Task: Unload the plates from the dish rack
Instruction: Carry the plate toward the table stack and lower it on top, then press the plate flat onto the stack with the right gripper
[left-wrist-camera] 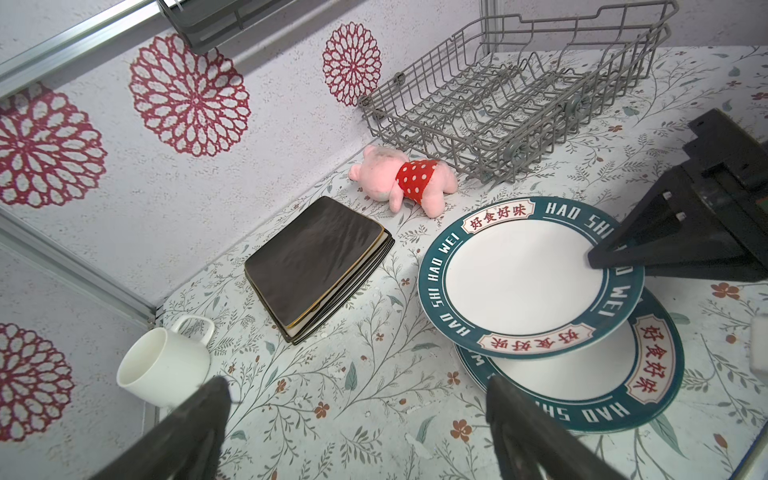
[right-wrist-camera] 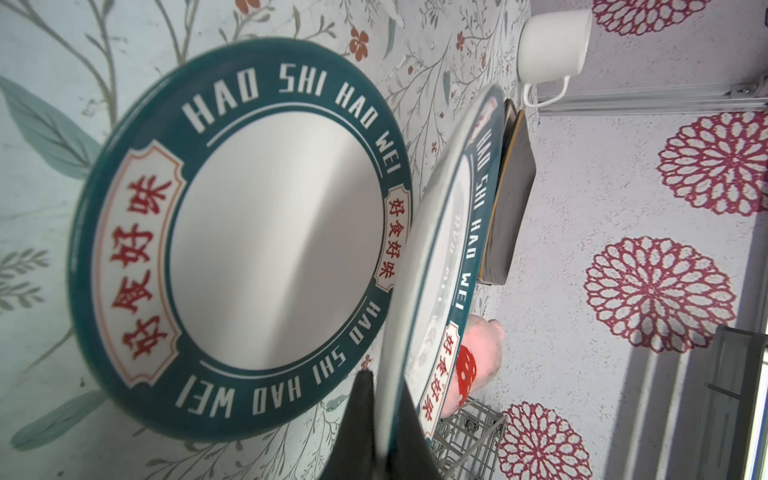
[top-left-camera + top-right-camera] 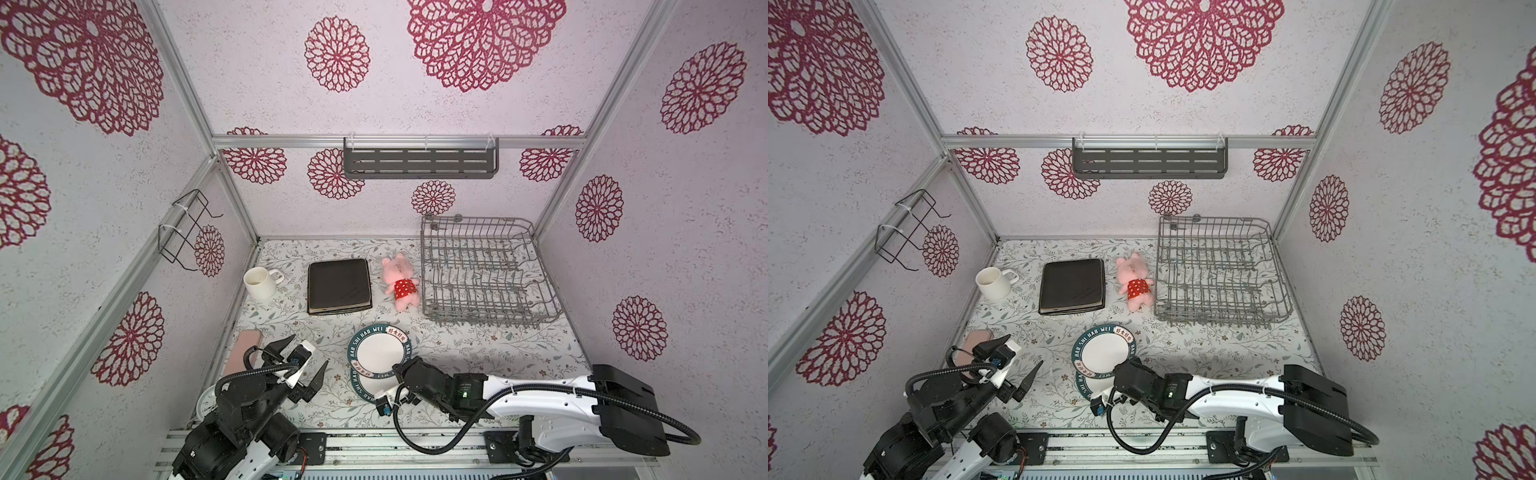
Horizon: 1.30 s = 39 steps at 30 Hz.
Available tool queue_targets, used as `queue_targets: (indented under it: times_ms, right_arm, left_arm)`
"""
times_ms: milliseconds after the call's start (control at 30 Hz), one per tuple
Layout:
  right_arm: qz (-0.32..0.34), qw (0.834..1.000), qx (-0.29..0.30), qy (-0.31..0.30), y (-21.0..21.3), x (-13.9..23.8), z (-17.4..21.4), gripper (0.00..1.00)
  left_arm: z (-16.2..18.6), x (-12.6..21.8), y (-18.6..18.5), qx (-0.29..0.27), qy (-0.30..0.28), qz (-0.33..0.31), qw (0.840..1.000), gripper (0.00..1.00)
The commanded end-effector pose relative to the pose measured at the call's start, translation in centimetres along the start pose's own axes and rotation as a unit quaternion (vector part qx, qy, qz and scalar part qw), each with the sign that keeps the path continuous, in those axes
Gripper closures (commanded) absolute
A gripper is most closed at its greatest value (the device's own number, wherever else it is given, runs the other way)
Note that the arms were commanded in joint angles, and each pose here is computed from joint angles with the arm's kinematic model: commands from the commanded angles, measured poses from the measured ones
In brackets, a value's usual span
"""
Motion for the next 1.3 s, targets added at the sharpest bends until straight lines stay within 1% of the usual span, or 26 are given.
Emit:
queue_targets:
  times_ms: [0,400,633,867,1267]
  right_arm:
    - [0.045,0.999,-0.029,0.002,-1.5,0.7,-0.3,1.00]
    - [0.028,0.998,-0.048,0.004,0.5,-0.2,-1.9,1.00]
    - [0.019,0.998,-0.054,0.015,1.4,-0.5,-2.0,1.00]
    - [0.012,0.998,-0.052,0.021,2.0,-0.7,-2.1,0.92]
    - [-0.001,0.998,-0.053,0.021,2.6,-0.6,-2.5,0.82]
  left_arm:
    - [-0.2,-0.1,-0.5,-0.012,-0.010,0.019,1.000,0.03]
    - [-0.2,0.1,-0.5,-0.011,-0.017,0.018,1.000,0.03]
    - [-0.3,0.2,-0.5,-0.010,-0.019,0.019,1.000,0.03]
    - [-0.3,0.2,-0.5,-0.010,-0.020,0.018,1.000,0.02]
    - [-0.3,0.3,-0.5,-0.011,-0.020,0.018,1.000,0.03]
Point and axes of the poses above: each gripper's point midway between its finger pads, its own x axis back along the fingers, its own y axis along the line the jaws close on, z = x × y, the point moved 5 cm from there along x, back along the fingers, and after that the axes turned 9 degrees about x, right-handed, at the moved point
